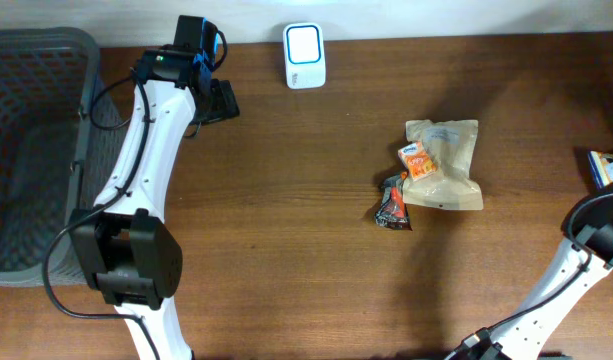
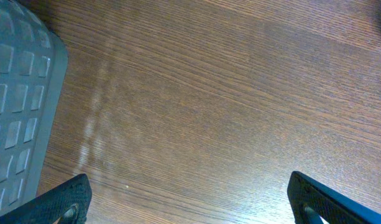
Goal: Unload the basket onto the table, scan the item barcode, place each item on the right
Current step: 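Carry the bottle to the far right edge and release it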
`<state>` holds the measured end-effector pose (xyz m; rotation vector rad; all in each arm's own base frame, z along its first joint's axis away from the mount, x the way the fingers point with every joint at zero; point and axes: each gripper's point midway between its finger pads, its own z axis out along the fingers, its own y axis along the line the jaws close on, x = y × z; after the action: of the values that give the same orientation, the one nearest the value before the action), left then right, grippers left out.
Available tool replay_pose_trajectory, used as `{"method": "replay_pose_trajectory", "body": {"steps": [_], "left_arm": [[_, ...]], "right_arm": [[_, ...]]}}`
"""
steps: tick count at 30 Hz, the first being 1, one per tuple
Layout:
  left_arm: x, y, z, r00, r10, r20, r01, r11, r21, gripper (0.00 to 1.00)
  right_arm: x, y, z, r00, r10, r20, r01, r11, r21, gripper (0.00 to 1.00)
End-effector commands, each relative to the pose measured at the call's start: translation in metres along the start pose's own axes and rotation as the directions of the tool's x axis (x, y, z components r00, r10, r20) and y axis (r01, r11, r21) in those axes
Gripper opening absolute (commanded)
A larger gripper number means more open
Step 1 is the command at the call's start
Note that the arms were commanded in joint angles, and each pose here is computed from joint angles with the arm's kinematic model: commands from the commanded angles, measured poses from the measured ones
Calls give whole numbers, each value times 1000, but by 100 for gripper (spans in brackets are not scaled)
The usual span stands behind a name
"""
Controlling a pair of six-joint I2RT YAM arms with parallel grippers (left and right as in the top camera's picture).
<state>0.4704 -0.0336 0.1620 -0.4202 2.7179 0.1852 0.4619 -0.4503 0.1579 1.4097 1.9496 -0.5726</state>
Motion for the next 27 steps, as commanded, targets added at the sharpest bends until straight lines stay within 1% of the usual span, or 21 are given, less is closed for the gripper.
{"method": "replay_pose_trajectory", "body": {"steps": [1,4,7,10,13,15,17,18,19,21,24,26,27], "left_arm": [[3,-2,6,1000,-3,-14,3,1000,-9,99],[3,-2,7,1000,-3,-14,3,1000,-9,99],[4,-2,7,1000,-3,-15,3,1000,-9,99],[3,-2,6,1000,-3,-14,3,1000,-9,99],[3,-2,6,1000,-3,-14,3,1000,-9,99],[4,-3,6,1000,-3,-15,3,1000,-9,99],[3,-2,6,1000,-3,-14,3,1000,-9,99],[3,-2,6,1000,-3,-14,3,1000,-9,99],[3,-2,6,1000,-3,-15,3,1000,-9,99],[3,-2,6,1000,-3,-15,3,1000,-9,99],[3,-3,6,1000,-3,-14,3,1000,-8,99],[4,-3,7,1000,-3,-15,3,1000,-9,99],[3,-2,6,1000,-3,-15,3,1000,-9,99]], "right_arm": [[-9,19,-5,1000,10,26,-8,996,-86,64],[-1,22,5,1000,1,20,1,996,-87,64],[19,25,20,999,-39,-7,38,996,-78,64],[35,27,29,998,-55,-31,53,996,-72,67],[36,27,30,997,-66,-29,65,996,-64,67],[35,28,29,995,-101,-21,99,993,-68,68],[35,28,29,990,-143,-17,142,987,-69,74],[36,30,28,986,-165,-16,164,984,-70,80],[35,28,27,985,-171,-12,170,984,-56,83],[28,28,18,984,-177,6,177,984,-25,85],[18,40,-1,983,-178,38,179,983,-42,90],[12,48,-15,982,-178,58,181,982,-59,98],[9,52,-22,982,-178,67,182,981,-67,99]]}}
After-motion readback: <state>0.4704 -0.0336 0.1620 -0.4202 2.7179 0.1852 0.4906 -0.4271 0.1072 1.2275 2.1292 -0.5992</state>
